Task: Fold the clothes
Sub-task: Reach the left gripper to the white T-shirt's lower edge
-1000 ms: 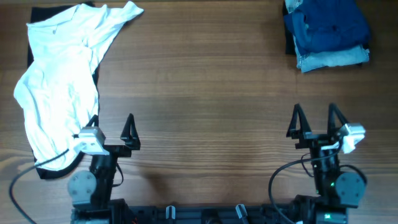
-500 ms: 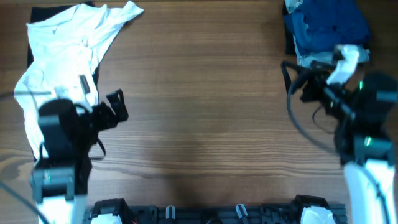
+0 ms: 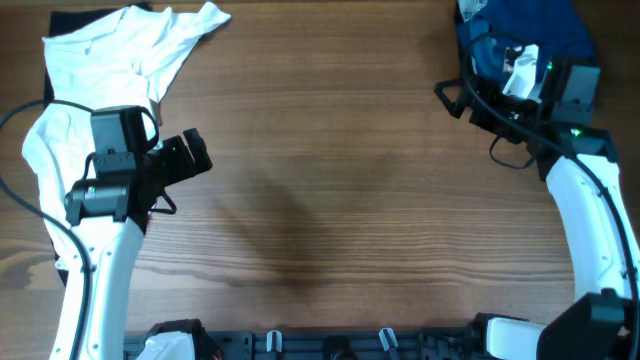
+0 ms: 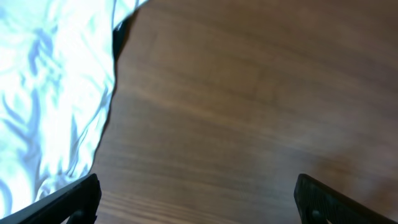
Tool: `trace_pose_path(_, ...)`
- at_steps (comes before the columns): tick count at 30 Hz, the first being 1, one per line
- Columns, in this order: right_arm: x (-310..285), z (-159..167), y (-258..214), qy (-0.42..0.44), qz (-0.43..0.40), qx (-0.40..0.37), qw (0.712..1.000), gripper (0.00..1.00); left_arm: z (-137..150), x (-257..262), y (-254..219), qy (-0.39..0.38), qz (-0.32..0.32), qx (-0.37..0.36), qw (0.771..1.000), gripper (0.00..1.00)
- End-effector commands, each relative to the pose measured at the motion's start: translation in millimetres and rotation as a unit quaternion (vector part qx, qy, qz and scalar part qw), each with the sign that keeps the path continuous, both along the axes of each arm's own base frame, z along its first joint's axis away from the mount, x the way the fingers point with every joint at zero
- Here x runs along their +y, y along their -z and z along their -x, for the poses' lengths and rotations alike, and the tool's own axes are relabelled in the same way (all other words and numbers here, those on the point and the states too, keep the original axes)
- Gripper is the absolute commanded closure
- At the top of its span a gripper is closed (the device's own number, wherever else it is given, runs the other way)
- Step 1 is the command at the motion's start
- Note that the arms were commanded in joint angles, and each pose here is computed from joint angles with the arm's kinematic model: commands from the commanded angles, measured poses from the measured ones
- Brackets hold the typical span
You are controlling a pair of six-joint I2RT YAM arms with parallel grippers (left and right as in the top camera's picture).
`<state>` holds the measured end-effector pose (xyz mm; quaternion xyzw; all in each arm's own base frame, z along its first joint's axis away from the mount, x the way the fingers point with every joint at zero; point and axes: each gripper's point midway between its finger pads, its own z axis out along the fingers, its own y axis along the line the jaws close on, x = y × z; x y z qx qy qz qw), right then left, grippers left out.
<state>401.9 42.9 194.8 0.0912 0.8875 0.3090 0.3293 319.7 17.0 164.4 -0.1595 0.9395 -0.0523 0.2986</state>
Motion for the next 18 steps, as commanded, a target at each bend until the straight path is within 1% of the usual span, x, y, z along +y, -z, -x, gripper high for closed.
trace_pose_path(1, 5, -4, 0, -0.022, 0.002, -0.005, 1.0, 0.0, 1, 17, 15, -0.03, -0.04, 0.038, 0.998, 0.0)
trace_pose_path(5, 6, 1, 6, -0.032, 0.012, 0.003, 0.999, 0.0, 1, 25, 36, -0.041, -0.058, 0.075, 0.995, 0.0)
trace_pose_path(10, 12, 6, 11, -0.042, 0.019, 0.015, 0.999, 0.0, 3, 40, 71, -0.06, -0.054, 0.133, 0.988, 0.04)
trace_pose_path(13, 22, 8, 11, -0.059, 0.025, 0.011, 0.998, 0.0, 8, 60, 92, -0.089, -0.051, 0.167, 0.981, 0.05)
trace_pose_path(16, 24, 7, 14, -0.057, 0.044, 0.013, 0.997, 0.0, 9, 83, 107, -0.12, -0.052, 0.183, 0.974, 0.04)
trace_pose_path(18, 24, 6, 17, -0.051, 0.059, 0.015, 0.997, 0.0, 6, 95, 116, -0.125, -0.053, 0.184, 0.973, 0.05)
